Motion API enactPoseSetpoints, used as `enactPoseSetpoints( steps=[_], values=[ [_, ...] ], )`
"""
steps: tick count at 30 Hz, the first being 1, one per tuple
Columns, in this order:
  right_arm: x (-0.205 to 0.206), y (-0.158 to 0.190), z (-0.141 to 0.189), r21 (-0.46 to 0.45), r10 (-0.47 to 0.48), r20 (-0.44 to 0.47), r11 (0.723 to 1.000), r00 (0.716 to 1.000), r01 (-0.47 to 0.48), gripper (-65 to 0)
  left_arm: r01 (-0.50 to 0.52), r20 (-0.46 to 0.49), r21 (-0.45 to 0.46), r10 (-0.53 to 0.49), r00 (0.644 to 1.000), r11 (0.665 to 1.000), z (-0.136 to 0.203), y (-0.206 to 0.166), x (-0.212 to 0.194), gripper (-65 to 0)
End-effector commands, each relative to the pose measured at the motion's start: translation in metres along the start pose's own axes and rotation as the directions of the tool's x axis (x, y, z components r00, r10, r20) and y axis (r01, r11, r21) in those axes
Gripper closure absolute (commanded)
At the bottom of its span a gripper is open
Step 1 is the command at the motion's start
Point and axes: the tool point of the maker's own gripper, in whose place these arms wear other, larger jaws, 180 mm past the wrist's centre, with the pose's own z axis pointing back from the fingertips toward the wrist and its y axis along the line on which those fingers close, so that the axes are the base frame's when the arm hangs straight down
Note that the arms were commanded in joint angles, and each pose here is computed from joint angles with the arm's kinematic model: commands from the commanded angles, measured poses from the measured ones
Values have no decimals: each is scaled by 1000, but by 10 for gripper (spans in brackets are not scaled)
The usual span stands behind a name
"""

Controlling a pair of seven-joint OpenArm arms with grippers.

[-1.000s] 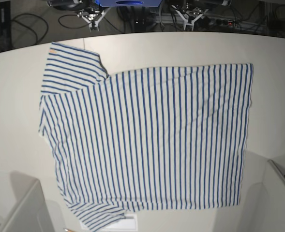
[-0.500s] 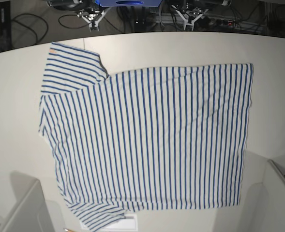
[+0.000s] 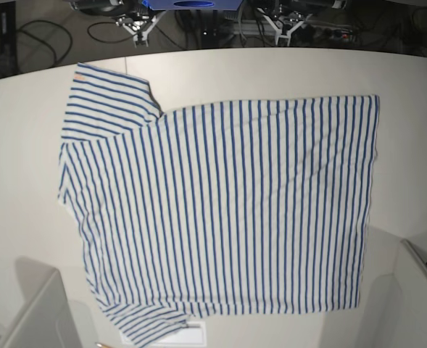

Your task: Fold the T-shirt properly

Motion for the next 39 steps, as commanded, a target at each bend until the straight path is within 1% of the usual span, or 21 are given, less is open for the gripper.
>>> enactPoseSetpoints(
  steps=[1,12,17,24,27,31,33,35,37,39],
  values=[
    [-5,-2,0,-7,-4,-11,1000,1000,4,0,-5,-11,6,5,1000,1000,0,1,-4,-3],
    [-5,-2,0,-7,-4,-11,1000,1000,4,0,4,-11,6,-4,1000,1000,0,1,-4,-3],
    [-5,-2,0,-7,-4,-11,1000,1000,4,0,3,25,8,-3,1000,1000,0,2,19,-3],
    [-5,-2,0,-7,-4,-11,1000,1000,4,0,-10,56,8,9,998,1000,1,3,37,-3],
    [-5,-2,0,-7,-5,-11,1000,1000,5,0,6,32,8,-6,999,1000,0,2,21,-3],
    [8,-1,0,-4,-3,43,1000,999,4,0,-9,-33,5,10,999,1000,0,0,-20,-3],
    [8,-1,0,-6,-5,53,1000,999,5,0,-8,-62,4,8,998,1000,1,0,-40,-3],
    [3,3,0,1,0,41,1000,999,0,0,10,-86,-1,-10,996,1000,3,-3,-57,-3],
    [-5,8,-1,8,4,27,1000,1000,-4,0,-3,-107,-1,2,994,1000,4,-4,-70,-3],
    [-34,9,-2,10,4,-40,1000,999,-4,0,-2,-111,-1,2,994,1000,5,-4,-72,-3]
  ],
)
